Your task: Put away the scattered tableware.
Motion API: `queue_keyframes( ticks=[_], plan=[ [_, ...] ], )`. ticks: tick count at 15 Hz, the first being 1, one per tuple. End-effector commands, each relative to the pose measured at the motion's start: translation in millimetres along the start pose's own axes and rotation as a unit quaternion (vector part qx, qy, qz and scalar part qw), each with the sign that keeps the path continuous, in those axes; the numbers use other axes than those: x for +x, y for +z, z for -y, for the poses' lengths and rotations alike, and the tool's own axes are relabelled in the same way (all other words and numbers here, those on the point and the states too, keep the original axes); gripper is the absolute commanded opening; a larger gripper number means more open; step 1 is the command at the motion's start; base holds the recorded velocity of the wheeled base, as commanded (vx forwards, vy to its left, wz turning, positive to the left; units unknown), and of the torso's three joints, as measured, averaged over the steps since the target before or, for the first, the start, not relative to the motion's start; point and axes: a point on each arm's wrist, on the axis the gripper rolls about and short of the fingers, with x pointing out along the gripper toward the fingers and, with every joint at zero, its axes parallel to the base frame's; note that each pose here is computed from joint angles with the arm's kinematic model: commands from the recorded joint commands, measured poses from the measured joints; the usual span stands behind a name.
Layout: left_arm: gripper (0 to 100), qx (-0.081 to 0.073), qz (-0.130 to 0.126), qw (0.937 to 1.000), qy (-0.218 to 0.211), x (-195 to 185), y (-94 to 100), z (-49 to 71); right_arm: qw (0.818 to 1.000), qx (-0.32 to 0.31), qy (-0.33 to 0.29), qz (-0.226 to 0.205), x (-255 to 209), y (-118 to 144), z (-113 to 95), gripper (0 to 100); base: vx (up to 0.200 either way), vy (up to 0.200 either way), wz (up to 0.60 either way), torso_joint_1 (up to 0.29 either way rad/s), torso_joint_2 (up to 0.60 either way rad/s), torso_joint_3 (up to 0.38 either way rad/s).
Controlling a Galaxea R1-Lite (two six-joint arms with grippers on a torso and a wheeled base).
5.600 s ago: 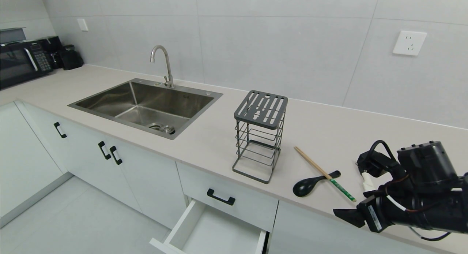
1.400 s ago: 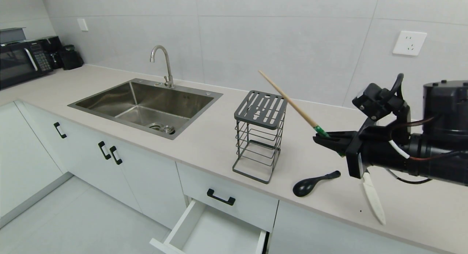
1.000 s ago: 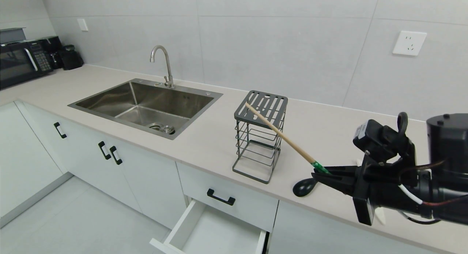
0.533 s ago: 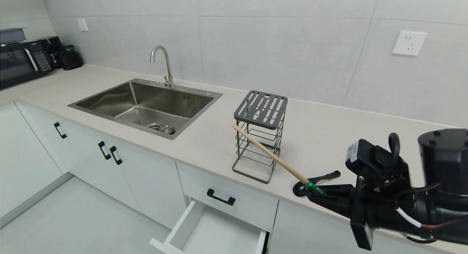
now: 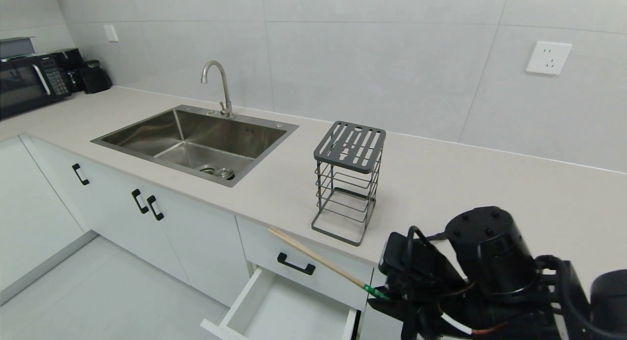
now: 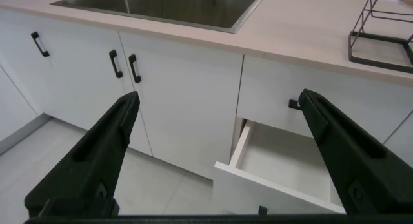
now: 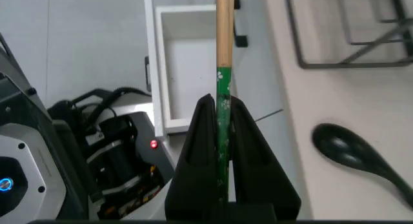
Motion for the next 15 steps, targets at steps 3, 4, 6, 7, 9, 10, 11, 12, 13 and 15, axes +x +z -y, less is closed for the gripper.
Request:
queue_keyframes(
  ticks=[3, 4, 6, 7, 9, 10, 11, 12, 13, 15],
  plan=[
    [100, 0.000, 0.000, 1.0000, 0.000, 0.0, 0.0, 0.0, 0.999, -0.025, 0.030, -0.010, 39.2, 17.3, -14.7, 0, 0.000, 0.000, 0.00, 0.000, 0.00, 0.000],
    [100, 0.000, 0.000, 1.0000, 0.000, 0.0, 0.0, 0.0, 0.999, -0.025, 0.028, -0.005, 44.3, 22.6, -13.3, 0, 0.000, 0.000, 0.00, 0.000, 0.00, 0.000],
    [100, 0.000, 0.000, 1.0000, 0.000, 0.0, 0.0, 0.0, 0.999, -0.022, 0.031, -0.011, 50.9, 21.8, -13.1, 0, 0.000, 0.000, 0.00, 0.000, 0.00, 0.000],
    [100, 0.000, 0.000, 1.0000, 0.000, 0.0, 0.0, 0.0, 0.999, -0.021, 0.033, -0.015, 53.4, 20.6, -13.3, 0, 0.000, 0.000, 0.00, 0.000, 0.00, 0.000],
    [100, 0.000, 0.000, 1.0000, 0.000, 0.0, 0.0, 0.0, 0.999, -0.021, 0.034, -0.018, 54.6, 18.6, -13.6, 0, 0.000, 0.000, 0.00, 0.000, 0.00, 0.000],
    [100, 0.000, 0.000, 1.0000, 0.000, 0.0, 0.0, 0.0, 0.999, -0.021, 0.034, -0.020, 55.0, 17.9, -13.7, 0, 0.000, 0.000, 0.00, -0.105, 0.22, 0.110],
    [100, 0.000, 0.000, 1.0000, 0.000, 0.0, 0.0, 0.0, 0.999, -0.021, 0.034, -0.018, 55.0, 19.2, -13.5, 0, 0.000, 0.000, 0.00, -0.173, 0.35, 0.173],
    [100, 0.000, 0.000, 1.0000, 0.000, 0.0, 0.0, 0.0, 0.999, -0.021, 0.033, -0.016, 55.5, 20.3, -13.2, 0, 0.000, 0.000, 0.00, -0.237, 0.46, 0.217],
    [100, 0.000, 0.000, 1.0000, 0.000, 0.0, 0.0, 0.0, 0.999, -0.021, 0.033, -0.016, 55.9, 20.5, -13.1, 0, 0.000, 0.000, 0.00, -0.246, 0.50, 0.232],
    [100, 0.000, 0.000, 1.0000, 0.000, 0.0, 0.0, 0.0, 0.999, -0.021, 0.033, -0.016, 56.3, 20.7, -13.5, 0, 0.000, 0.000, 0.00, -0.256, 0.52, 0.244]
  ],
)
